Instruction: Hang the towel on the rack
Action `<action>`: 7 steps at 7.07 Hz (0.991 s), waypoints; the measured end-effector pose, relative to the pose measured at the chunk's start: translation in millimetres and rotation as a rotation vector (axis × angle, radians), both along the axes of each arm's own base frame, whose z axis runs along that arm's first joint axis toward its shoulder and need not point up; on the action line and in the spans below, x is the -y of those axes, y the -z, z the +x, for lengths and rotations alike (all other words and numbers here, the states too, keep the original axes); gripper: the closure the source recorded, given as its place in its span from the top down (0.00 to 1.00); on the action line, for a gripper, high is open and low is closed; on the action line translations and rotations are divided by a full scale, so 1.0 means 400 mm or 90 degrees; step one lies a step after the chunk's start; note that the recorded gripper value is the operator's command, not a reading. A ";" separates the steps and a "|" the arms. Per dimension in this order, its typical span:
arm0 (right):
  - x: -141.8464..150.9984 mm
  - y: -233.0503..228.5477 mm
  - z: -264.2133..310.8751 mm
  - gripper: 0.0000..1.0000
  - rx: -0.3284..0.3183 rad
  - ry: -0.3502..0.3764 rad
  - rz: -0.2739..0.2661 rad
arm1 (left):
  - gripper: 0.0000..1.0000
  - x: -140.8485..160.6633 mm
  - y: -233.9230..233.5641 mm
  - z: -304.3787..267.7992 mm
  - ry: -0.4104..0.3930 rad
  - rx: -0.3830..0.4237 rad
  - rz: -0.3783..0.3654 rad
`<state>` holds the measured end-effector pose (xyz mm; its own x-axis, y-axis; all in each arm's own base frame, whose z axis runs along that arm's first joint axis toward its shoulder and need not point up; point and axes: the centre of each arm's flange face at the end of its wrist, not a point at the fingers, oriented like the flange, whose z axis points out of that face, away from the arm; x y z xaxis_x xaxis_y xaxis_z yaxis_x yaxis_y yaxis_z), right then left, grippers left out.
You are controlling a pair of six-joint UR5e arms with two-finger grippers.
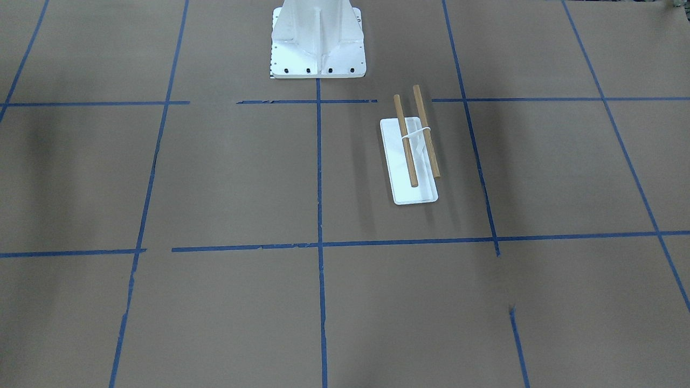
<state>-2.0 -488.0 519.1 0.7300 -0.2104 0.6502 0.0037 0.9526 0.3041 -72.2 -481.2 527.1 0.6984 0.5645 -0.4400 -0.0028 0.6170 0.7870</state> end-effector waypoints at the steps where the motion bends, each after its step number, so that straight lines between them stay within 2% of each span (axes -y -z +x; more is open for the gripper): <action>1: -0.050 -0.104 0.010 1.00 -0.015 -0.001 0.014 | 1.00 0.000 0.002 0.003 -0.002 -0.002 0.001; 2: -0.102 -0.211 0.014 0.94 -0.023 0.004 0.028 | 1.00 0.001 0.004 0.006 -0.004 -0.002 0.002; 3: -0.154 -0.296 0.007 0.87 -0.034 0.013 0.031 | 1.00 0.002 0.006 0.010 -0.006 -0.002 0.003; 4: -0.196 -0.354 -0.007 0.84 -0.054 0.027 0.027 | 1.00 0.003 0.008 0.013 -0.008 -0.003 0.004; 5: -0.233 -0.407 -0.014 0.81 -0.081 0.056 0.028 | 1.00 0.005 0.010 0.014 -0.008 -0.003 0.005; 7: -0.291 -0.570 0.004 0.77 -0.128 0.140 0.043 | 1.00 0.007 0.014 0.016 -0.009 -0.003 0.007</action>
